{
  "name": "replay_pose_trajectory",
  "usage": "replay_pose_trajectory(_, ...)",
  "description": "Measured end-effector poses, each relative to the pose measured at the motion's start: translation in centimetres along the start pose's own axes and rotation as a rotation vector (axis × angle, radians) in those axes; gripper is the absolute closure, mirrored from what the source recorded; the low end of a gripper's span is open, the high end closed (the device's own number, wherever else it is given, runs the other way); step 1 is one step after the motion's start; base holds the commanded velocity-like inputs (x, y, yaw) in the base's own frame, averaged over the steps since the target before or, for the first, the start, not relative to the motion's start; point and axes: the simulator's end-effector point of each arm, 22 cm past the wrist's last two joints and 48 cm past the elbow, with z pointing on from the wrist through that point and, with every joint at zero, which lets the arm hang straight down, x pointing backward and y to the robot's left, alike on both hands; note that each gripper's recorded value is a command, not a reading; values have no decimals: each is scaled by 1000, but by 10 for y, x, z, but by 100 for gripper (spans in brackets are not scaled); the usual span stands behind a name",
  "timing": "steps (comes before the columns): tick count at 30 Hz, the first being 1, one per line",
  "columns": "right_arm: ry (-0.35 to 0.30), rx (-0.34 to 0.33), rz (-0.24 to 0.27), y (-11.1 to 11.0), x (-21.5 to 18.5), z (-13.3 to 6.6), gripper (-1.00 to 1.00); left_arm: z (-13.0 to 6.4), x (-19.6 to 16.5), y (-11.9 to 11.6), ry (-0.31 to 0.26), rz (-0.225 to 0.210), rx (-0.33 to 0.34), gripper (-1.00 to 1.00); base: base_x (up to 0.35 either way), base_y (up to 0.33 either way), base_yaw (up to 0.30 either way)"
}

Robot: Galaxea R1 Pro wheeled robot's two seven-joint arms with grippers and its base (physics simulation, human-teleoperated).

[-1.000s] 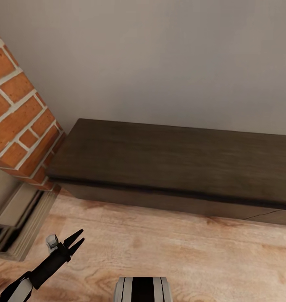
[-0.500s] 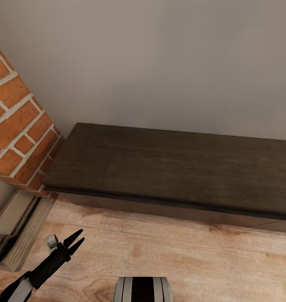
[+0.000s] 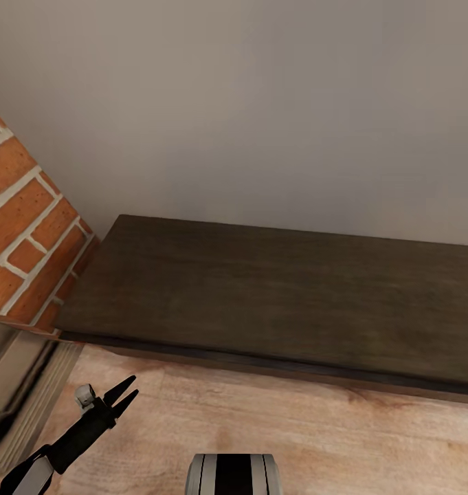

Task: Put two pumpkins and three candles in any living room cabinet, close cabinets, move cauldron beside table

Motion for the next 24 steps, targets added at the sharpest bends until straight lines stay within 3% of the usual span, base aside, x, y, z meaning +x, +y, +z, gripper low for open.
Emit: replay_pose_trajectory(24, -6, 2, -3, 2, -1, -4, 100, 0, -1, -3, 1, 5, 2, -100, 5, 0, 0)
